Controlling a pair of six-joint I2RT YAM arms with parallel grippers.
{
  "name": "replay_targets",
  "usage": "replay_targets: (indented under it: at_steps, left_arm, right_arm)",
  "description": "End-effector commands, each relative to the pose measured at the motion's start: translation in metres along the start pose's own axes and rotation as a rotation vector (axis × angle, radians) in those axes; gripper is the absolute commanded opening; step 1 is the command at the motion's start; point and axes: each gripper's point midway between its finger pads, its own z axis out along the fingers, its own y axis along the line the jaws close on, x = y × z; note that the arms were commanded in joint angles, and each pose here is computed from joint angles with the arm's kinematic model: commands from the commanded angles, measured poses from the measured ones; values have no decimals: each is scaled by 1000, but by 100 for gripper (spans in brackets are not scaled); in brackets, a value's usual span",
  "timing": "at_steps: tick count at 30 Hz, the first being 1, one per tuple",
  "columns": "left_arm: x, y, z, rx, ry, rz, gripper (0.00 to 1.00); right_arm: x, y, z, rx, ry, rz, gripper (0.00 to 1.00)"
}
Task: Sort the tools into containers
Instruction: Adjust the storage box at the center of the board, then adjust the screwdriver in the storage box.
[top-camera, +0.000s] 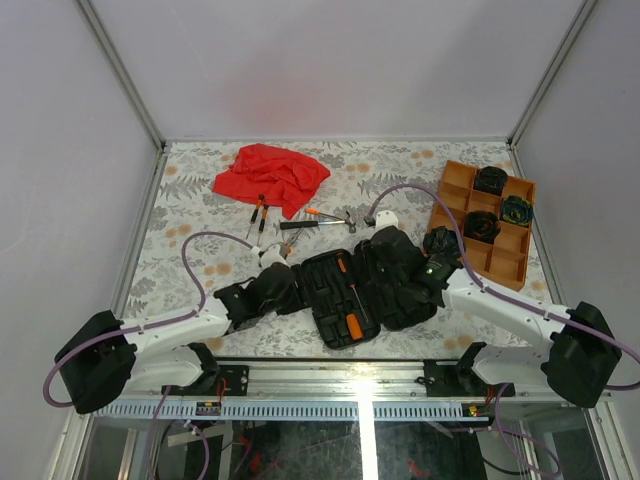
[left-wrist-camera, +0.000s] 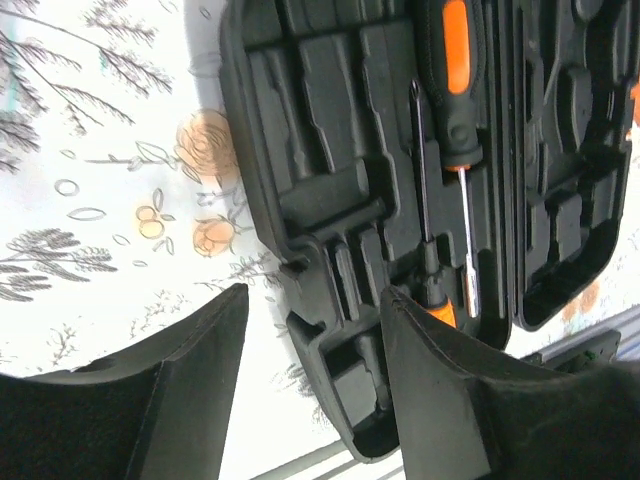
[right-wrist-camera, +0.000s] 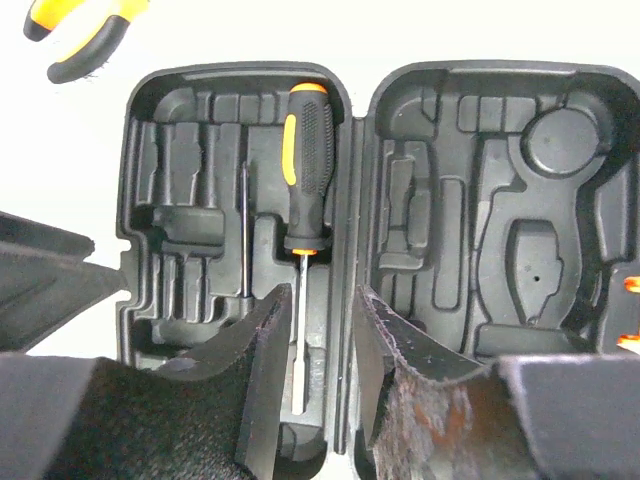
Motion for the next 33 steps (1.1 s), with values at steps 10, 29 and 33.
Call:
replay_targets:
  at_steps: [10, 29, 33]
  left_arm:
    - [-35, -4, 19, -1, -19, 32, 53]
    - [-16, 5, 43, -16, 47, 30, 36]
    - [-16, 5, 44, -16, 50, 27, 35]
  right_arm:
    - [37, 41, -15, -118, 80, 55, 38]
    - [77, 65, 3, -130, 229, -15, 38]
    - [79, 66, 8, -124, 242, -35, 35]
